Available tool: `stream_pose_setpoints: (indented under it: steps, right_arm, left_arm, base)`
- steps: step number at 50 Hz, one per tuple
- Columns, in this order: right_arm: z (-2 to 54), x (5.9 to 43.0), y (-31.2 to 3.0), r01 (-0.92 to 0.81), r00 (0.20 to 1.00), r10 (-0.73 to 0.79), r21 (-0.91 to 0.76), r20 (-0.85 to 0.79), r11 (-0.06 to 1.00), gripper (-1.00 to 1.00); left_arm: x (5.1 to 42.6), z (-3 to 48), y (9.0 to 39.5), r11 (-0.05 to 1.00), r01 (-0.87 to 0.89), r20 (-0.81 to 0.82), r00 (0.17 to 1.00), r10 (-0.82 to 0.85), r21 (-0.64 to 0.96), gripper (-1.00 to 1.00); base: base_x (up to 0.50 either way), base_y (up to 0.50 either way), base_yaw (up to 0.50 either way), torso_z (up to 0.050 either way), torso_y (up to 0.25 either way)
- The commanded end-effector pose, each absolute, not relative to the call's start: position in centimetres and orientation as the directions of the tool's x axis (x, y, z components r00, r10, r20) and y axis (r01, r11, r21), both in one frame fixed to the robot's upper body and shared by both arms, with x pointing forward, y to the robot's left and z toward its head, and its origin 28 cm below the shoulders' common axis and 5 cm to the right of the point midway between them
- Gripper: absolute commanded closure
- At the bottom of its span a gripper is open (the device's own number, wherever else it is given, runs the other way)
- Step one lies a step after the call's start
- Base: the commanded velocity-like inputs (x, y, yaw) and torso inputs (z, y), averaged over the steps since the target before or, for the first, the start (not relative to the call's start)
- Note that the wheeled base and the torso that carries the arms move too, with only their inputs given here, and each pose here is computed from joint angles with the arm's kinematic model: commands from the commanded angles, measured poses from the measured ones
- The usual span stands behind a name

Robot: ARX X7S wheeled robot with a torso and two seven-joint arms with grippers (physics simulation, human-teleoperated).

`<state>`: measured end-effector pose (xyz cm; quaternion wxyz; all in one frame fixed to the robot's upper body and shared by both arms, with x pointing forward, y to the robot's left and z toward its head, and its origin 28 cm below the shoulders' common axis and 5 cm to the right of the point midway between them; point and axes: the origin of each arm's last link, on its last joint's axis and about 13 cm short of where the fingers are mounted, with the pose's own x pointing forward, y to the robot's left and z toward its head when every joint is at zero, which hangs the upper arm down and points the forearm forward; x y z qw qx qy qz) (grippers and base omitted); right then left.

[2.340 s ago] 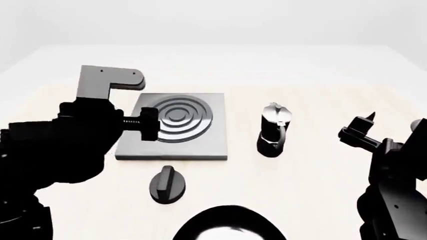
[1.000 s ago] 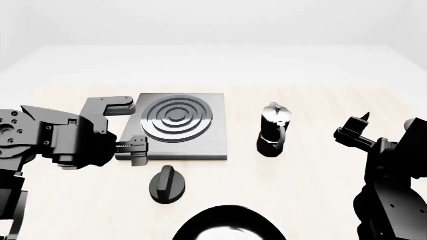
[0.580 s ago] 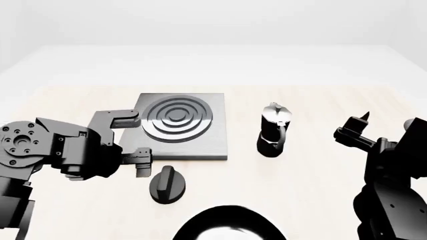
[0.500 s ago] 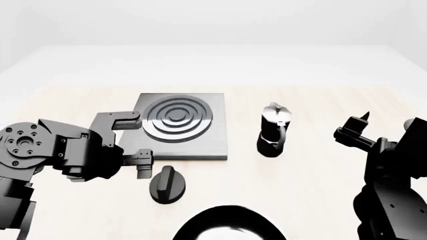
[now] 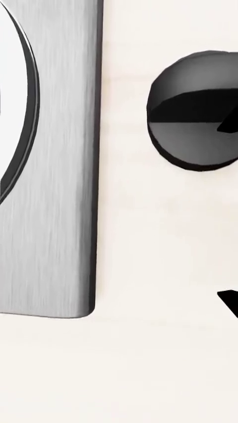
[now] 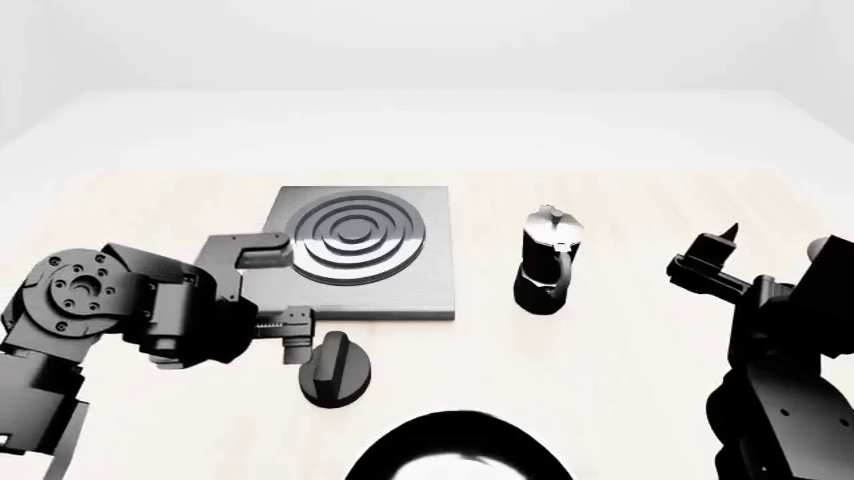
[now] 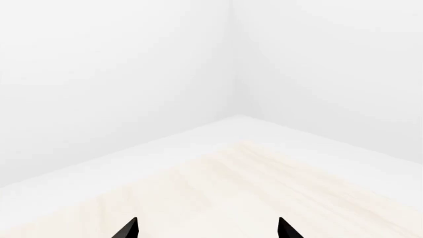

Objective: Turn on the stove and put the frying pan on it.

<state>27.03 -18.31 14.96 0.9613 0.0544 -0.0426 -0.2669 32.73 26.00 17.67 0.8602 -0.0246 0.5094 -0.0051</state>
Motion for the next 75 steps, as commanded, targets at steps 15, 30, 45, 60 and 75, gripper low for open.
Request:
stream_pose_setpoints:
  steps: [15,30,45,60,75]
  right_arm:
    - [15.0,27.0,-18.3,0.508,0.854,-0.517,0.129,0.054,0.852,-1.0]
    - [15.0,27.0,-18.3,0.508,0.854,-0.517,0.128,0.053,0.852,-1.0]
    - [15.1,27.0,-18.4,0.507,0.855,-0.517,0.133,0.052,0.852,-1.0]
    - [15.0,27.0,-18.3,0.504,0.856,-0.514,0.134,0.052,0.853,-1.0]
    - [15.2,26.9,-18.3,0.503,0.857,-0.513,0.135,0.055,0.854,-1.0]
  left_arm:
    - [33.2,15.7,26.0,0.996,-0.011,-0.896,0.439,-0.07,-0.083,-1.0]
    - [33.3,14.9,26.0,0.996,-0.006,-0.905,0.417,-0.082,-0.093,-1.0]
    - [33.5,14.3,25.9,0.996,-0.009,-0.914,0.398,-0.079,-0.09,-1.0]
    - [33.4,13.7,25.9,0.995,-0.005,-0.919,0.384,-0.087,-0.096,-1.0]
    - [33.2,13.1,25.1,0.991,0.061,-0.923,0.36,-0.135,-0.121,-1.0]
  base:
    - [0.0,0.0,0.0,0.0,0.0]
    - [0.0,0.0,0.0,0.0,0.0]
    - [0.0,0.0,0.0,0.0,0.0]
    - [0.0,0.0,0.0,0.0,0.0]
    - [0.0,0.0,0.0,0.0,0.0]
